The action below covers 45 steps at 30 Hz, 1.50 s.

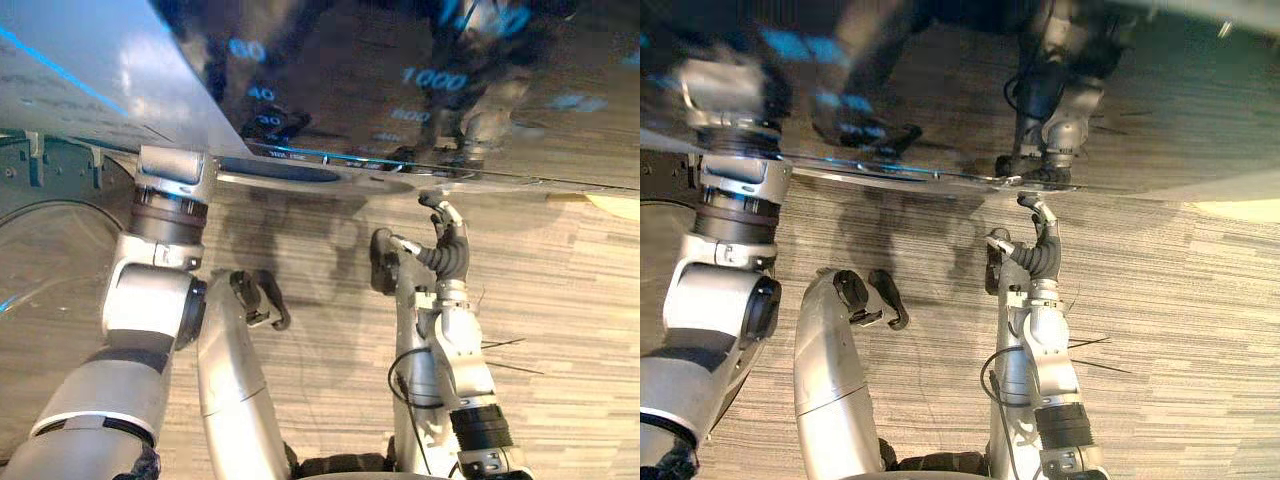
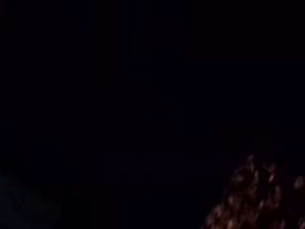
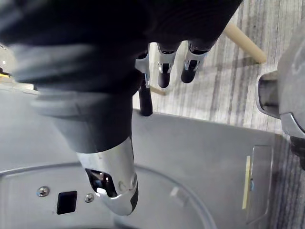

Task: Pick up the laundry basket with both hands and put the clothes into the washing machine.

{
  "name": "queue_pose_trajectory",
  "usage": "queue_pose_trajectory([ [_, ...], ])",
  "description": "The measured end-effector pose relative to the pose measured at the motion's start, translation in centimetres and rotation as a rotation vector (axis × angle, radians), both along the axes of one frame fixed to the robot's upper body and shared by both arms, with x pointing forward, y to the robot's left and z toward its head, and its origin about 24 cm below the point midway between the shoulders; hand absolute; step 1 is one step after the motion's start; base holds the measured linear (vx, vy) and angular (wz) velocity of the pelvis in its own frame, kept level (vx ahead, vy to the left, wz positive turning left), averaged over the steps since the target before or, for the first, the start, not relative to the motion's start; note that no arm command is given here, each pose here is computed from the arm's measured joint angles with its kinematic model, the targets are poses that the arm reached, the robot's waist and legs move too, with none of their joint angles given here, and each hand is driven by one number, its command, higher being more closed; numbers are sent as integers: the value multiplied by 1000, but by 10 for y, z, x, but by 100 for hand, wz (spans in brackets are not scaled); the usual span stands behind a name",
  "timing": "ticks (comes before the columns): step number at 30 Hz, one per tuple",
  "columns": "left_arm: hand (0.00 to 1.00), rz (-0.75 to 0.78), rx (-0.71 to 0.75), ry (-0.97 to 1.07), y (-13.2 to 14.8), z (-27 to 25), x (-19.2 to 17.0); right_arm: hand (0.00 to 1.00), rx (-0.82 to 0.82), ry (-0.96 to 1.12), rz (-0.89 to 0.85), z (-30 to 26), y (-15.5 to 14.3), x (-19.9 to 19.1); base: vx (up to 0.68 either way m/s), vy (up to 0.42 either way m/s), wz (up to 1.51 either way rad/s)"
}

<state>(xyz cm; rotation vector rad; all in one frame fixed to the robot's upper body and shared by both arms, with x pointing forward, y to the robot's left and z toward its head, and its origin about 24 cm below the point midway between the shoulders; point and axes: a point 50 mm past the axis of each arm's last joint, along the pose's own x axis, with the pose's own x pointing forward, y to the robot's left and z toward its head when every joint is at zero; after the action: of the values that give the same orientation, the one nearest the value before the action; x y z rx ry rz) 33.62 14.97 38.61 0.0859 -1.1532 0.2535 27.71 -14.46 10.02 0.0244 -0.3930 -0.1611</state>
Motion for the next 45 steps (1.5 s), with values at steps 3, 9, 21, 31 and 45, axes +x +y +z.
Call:
queue_pose_trajectory([
  [3,0,150,177,75,-9,2,15,0,4,-32,14,4,0,-2,-46,-1,4],
  [9,0,329,435,367,-6,-23,51,0,0,-52,67,7,0,-3,-46,10,1],
  [21,0,387,570,404,-13,-26,53,0,0,-42,48,3,-16,-10,-9,-5,25],
  [31,0,442,657,276,-26,-44,34,0,22,48,15,-16,-20,-11,-4,-32,23],
  [45,0,54,102,936,-6,-298,-21,0,24,369,-54,-87,-35,-36,82,-77,12],
])
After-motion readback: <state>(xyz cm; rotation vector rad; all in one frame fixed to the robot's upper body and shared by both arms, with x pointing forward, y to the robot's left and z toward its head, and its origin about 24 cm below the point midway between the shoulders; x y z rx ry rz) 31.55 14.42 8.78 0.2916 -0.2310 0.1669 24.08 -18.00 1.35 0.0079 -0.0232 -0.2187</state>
